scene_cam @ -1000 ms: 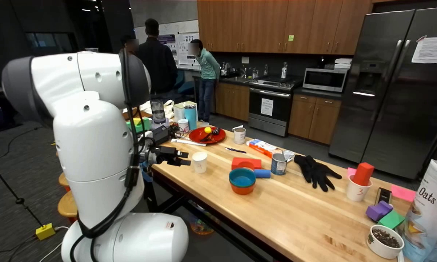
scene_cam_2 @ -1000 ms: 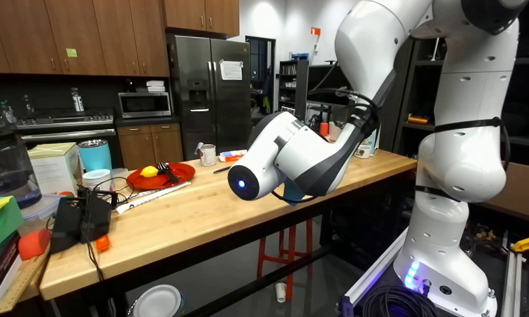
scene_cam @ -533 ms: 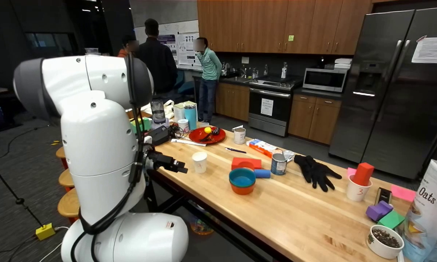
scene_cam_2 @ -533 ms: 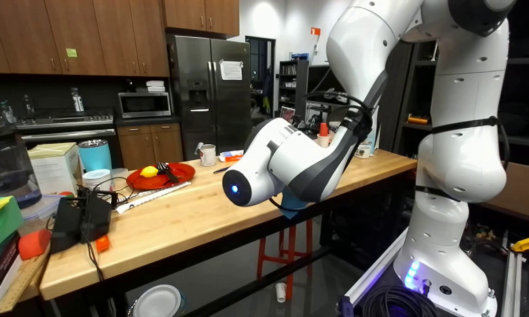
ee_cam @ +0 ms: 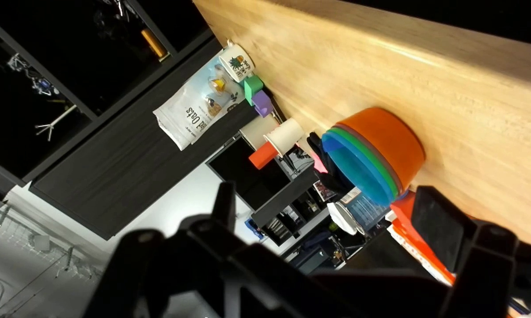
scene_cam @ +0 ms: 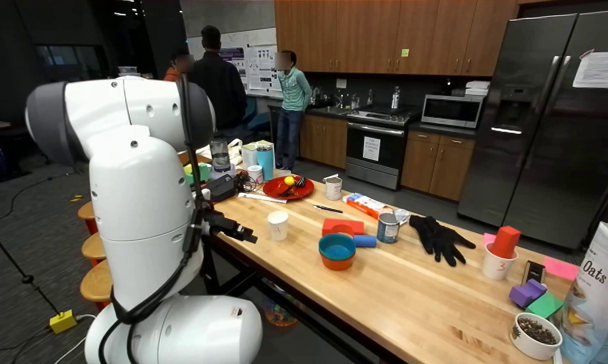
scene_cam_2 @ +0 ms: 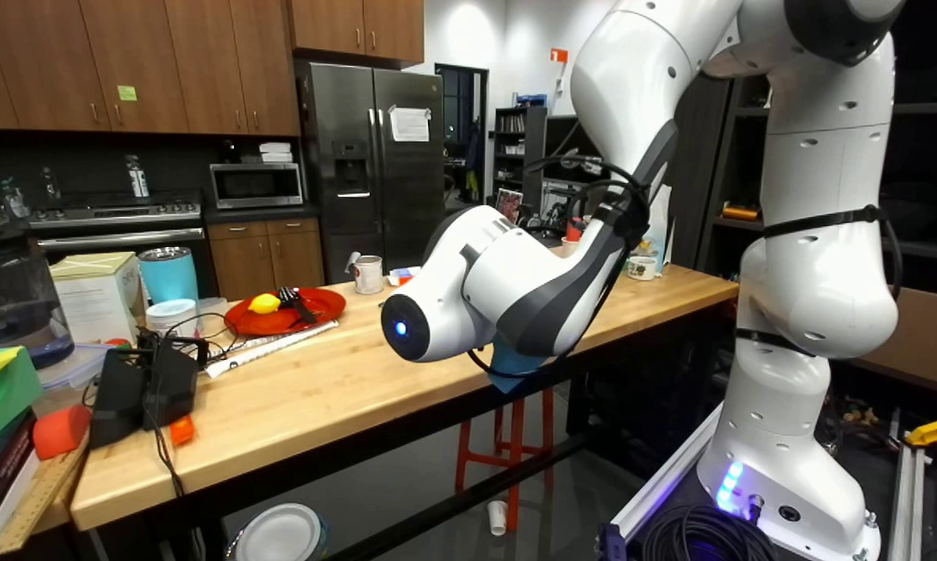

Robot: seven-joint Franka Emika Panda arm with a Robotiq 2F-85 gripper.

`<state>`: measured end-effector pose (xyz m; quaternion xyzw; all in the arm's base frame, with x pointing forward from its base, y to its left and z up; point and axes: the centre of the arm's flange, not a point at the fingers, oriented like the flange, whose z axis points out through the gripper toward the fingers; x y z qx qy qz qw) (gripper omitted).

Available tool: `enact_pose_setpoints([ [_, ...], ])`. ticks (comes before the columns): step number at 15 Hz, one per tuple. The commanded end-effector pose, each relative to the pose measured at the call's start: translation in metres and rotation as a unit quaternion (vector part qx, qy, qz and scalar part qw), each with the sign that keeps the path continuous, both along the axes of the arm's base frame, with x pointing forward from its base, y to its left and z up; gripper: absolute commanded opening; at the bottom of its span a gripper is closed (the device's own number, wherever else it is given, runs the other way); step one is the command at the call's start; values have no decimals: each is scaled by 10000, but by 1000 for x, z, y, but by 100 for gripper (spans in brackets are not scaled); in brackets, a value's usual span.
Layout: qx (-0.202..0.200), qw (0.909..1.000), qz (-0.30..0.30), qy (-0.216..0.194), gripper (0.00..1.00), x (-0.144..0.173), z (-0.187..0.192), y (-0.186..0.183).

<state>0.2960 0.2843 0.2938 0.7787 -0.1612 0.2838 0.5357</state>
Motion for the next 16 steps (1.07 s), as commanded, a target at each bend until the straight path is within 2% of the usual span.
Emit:
enact_pose_setpoints([
  [1,17,10000,-32,11,100,0,0,0],
  [5,33,10000,-63,13,100,2,1,0],
  [11,-1043,9937,256,-335,100,7,64,33],
  [13,-1258,9898,432,-499,100,6,79,47],
  [16,-1361,9855,728,-699,100,5,90,68],
])
